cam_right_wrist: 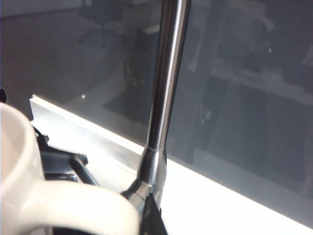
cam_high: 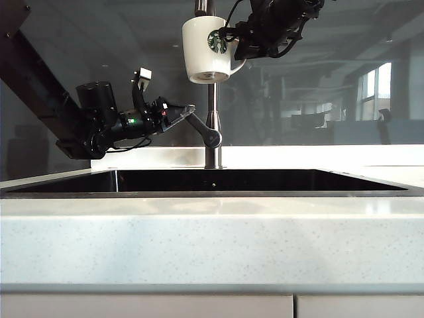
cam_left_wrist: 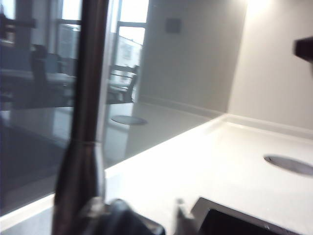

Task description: Pick up the mug next to the sink, go to the faucet to get some water, pour the water into the sink, and finally put the mug back to its place.

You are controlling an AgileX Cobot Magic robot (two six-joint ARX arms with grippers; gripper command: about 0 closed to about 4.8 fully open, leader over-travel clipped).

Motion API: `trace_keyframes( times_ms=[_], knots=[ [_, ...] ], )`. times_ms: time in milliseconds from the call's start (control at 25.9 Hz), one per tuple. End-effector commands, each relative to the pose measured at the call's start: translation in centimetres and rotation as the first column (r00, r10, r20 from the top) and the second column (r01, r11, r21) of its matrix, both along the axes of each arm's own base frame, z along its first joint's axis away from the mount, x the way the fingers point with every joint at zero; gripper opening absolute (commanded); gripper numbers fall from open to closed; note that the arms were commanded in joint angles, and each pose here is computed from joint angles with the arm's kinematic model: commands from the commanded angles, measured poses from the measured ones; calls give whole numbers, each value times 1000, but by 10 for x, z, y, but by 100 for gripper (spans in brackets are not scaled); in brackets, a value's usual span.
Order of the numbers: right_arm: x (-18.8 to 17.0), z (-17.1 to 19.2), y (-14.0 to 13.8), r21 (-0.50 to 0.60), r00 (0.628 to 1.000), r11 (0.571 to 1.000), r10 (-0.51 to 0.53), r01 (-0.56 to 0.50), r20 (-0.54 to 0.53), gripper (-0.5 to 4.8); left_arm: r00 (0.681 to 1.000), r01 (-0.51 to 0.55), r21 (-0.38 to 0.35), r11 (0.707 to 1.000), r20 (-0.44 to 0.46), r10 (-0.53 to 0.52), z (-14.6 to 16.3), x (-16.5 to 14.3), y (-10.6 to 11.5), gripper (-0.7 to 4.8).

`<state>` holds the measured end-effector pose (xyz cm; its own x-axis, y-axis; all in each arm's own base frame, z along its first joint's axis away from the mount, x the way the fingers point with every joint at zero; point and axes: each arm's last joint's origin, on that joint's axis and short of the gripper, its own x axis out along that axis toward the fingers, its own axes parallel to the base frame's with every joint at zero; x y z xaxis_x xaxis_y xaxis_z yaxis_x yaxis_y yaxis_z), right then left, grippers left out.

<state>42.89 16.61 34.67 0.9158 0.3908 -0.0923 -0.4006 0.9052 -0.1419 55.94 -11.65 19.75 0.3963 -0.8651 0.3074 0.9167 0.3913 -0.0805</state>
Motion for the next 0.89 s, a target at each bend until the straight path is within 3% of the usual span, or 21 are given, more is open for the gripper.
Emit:
trace_keyframes(
  times_ms=[39, 116, 502, 889],
  knots=[
    [-5, 24, -1, 58, 994, 998, 2, -8, 112, -6, 998, 50, -8, 999, 43, -50, 9, -5, 1, 102],
    [-5, 25, -1, 59, 994, 998, 2, -8, 114, -6, 996, 81, 3, 997, 30, -81, 9, -5, 0, 79],
    [-6, 28, -2, 63, 992, 998, 1, -9, 125, -6, 982, 190, 47, 981, -14, -189, 7, -8, -1, 79],
    [-6, 28, -2, 63, 992, 998, 1, -9, 124, -6, 988, 153, 30, 988, -5, -153, 8, -7, 1, 95]
  ],
)
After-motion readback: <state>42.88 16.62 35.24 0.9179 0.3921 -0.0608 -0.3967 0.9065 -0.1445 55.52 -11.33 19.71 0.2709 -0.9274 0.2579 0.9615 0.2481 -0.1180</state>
